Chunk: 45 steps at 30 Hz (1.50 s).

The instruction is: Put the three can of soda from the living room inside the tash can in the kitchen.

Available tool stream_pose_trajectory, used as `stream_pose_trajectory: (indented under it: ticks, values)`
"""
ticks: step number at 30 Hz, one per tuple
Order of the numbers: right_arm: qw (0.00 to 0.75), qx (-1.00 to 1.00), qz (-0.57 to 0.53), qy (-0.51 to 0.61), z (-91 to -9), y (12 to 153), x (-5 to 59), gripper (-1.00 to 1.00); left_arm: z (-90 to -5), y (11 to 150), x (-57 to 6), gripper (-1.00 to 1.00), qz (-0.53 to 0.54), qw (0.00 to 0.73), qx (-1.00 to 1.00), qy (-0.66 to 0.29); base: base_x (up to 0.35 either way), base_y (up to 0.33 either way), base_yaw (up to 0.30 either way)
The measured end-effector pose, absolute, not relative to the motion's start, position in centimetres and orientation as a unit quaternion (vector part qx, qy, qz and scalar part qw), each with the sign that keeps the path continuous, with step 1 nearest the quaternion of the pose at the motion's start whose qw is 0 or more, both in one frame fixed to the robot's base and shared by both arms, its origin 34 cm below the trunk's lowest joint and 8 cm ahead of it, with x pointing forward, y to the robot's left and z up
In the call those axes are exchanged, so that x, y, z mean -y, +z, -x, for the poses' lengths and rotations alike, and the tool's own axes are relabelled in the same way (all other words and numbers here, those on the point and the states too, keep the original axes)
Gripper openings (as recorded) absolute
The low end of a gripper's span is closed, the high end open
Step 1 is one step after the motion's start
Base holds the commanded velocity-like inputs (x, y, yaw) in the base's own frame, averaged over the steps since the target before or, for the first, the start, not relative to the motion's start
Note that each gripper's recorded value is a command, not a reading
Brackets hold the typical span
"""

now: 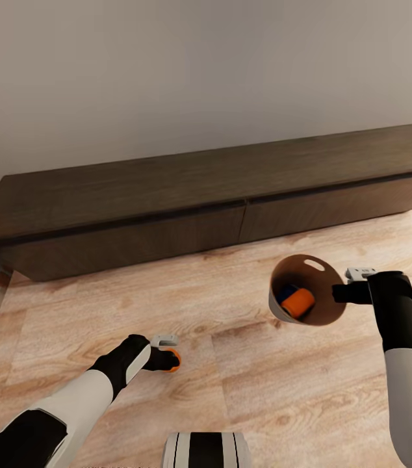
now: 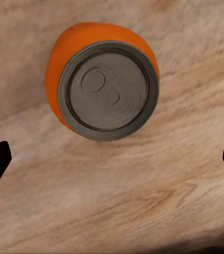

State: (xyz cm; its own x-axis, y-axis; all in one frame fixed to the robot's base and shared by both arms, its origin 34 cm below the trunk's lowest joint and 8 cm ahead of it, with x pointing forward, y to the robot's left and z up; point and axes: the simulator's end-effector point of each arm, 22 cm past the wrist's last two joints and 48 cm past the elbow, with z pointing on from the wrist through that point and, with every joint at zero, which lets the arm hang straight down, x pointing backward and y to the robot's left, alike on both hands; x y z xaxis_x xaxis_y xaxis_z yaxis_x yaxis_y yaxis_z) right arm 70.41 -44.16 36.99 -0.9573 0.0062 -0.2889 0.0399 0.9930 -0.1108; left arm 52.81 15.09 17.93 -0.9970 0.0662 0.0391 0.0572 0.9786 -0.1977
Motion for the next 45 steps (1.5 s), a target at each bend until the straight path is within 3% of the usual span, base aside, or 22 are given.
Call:
stream_pose_trajectory:
  ticks: [45]
  values:
    - [0.153,-0.986,0.010,-0.063,-71.0,37.4,43.3,-1.00,-55.2,18.2,-14.4,1.00,0.035,-0.026,0.993,0.113,0.000,0.000,0.001]
